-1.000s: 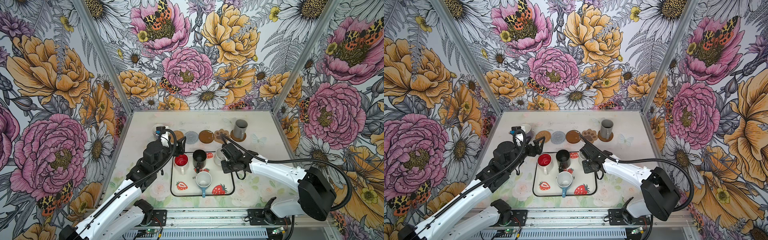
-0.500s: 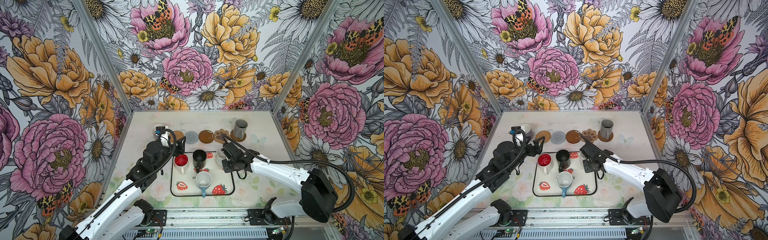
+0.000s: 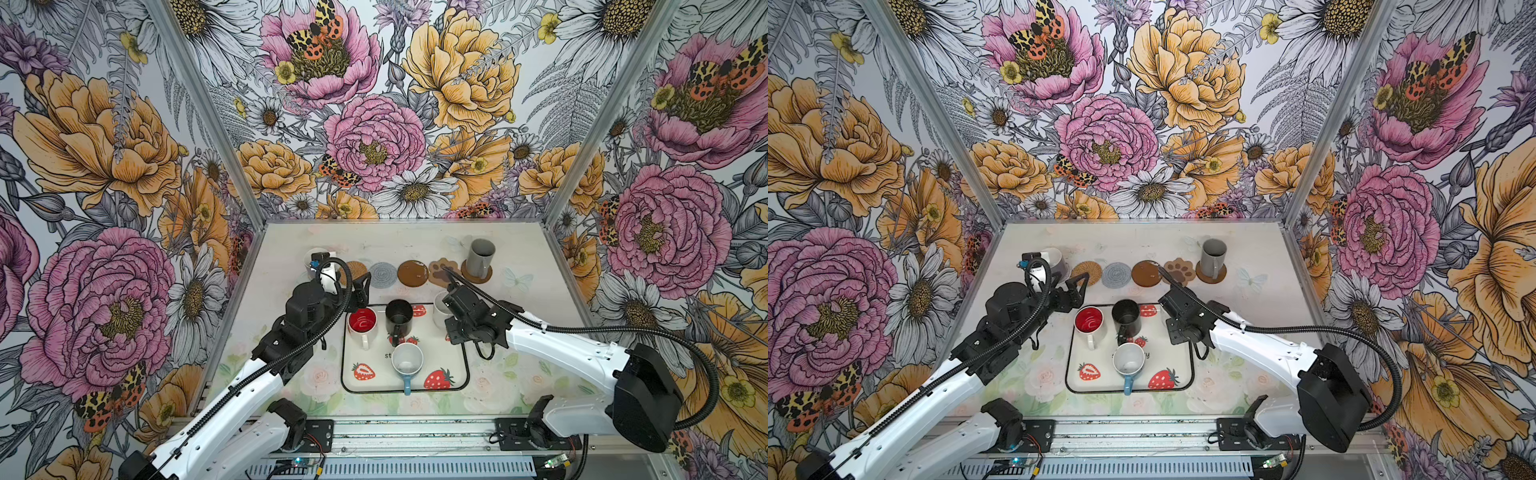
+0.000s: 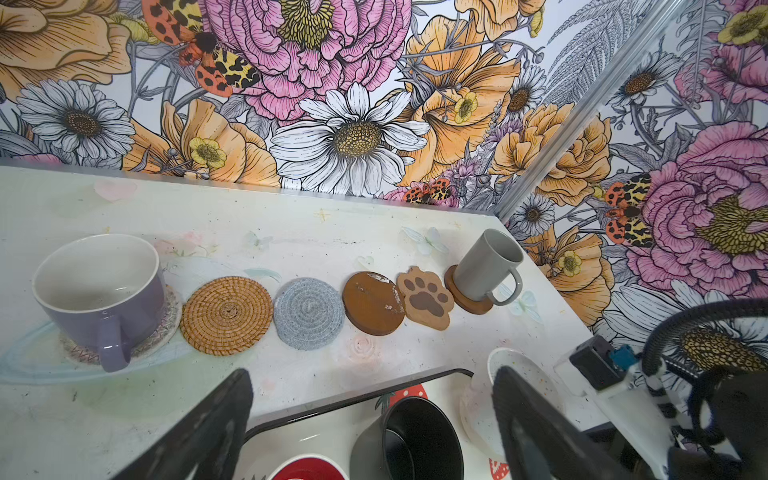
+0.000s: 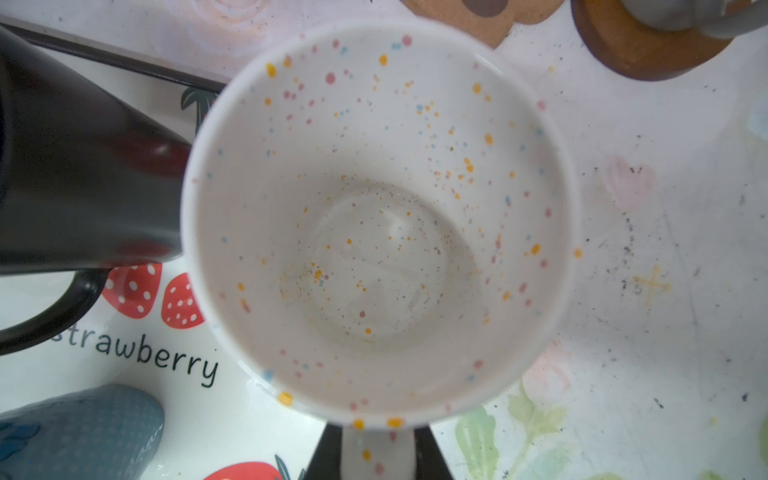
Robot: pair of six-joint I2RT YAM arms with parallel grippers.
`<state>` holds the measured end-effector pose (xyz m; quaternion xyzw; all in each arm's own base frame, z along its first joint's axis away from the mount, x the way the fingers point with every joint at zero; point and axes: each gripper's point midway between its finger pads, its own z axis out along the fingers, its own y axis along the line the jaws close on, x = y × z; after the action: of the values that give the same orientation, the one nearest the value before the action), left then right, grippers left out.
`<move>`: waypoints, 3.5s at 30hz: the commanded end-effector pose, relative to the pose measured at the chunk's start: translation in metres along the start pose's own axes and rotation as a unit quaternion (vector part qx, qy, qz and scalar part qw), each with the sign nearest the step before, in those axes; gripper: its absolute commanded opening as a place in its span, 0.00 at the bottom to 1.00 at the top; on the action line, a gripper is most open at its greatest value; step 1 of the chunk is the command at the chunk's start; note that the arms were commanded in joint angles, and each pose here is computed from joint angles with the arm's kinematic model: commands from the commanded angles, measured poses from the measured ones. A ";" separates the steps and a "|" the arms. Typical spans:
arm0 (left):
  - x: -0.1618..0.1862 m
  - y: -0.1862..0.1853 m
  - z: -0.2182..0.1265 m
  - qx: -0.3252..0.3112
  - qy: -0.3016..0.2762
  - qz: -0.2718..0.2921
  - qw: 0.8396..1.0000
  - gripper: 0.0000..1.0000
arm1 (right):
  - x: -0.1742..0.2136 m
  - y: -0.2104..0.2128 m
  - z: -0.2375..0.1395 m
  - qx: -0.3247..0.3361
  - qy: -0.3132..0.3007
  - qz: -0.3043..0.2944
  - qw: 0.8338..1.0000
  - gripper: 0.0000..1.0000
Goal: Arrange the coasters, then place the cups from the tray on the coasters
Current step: 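Close the right gripper on the white speckled mug rim and lift it, then carry the white speckled mug with the right gripper toward the paw-shaped coaster, then lower the white speckled mug onto the paw-shaped cork coaster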
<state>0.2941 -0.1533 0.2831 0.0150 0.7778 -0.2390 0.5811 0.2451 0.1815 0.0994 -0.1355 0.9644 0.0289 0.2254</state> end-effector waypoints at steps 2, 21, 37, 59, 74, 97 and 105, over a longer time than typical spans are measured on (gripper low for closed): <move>0.002 0.001 0.000 0.005 0.000 -0.005 1.000 0.91 | -0.039 0.000 -0.025 0.004 -0.083 0.018 0.996 0.00; -0.001 0.004 0.002 0.000 -0.013 -0.007 1.000 0.91 | -0.084 -0.007 -0.030 0.029 -0.150 0.020 0.988 0.00; -0.011 0.018 0.000 -0.026 -0.049 -0.007 0.998 0.89 | -0.146 -0.018 -0.006 0.029 -0.171 0.011 0.985 0.00; -0.016 0.039 0.008 -0.056 -0.090 -0.013 0.994 0.88 | -0.195 -0.052 0.047 0.023 -0.173 0.049 0.983 0.00; -0.015 0.043 0.012 -0.060 -0.095 -0.017 0.994 0.88 | -0.201 -0.061 0.064 0.022 -0.180 0.066 0.981 0.00; -0.013 0.045 0.016 -0.061 -0.092 -0.020 0.994 0.88 | -0.198 -0.067 0.075 0.016 -0.178 0.079 0.981 0.00; -0.012 0.045 0.016 -0.059 -0.092 -0.019 0.994 0.88 | -0.190 -0.066 0.082 0.016 -0.167 0.080 0.983 0.00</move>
<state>0.3239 -0.1215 0.2743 -0.0487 0.7392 -0.2073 0.6389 0.4391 0.1689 0.0883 -0.0659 0.9410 0.0346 0.3302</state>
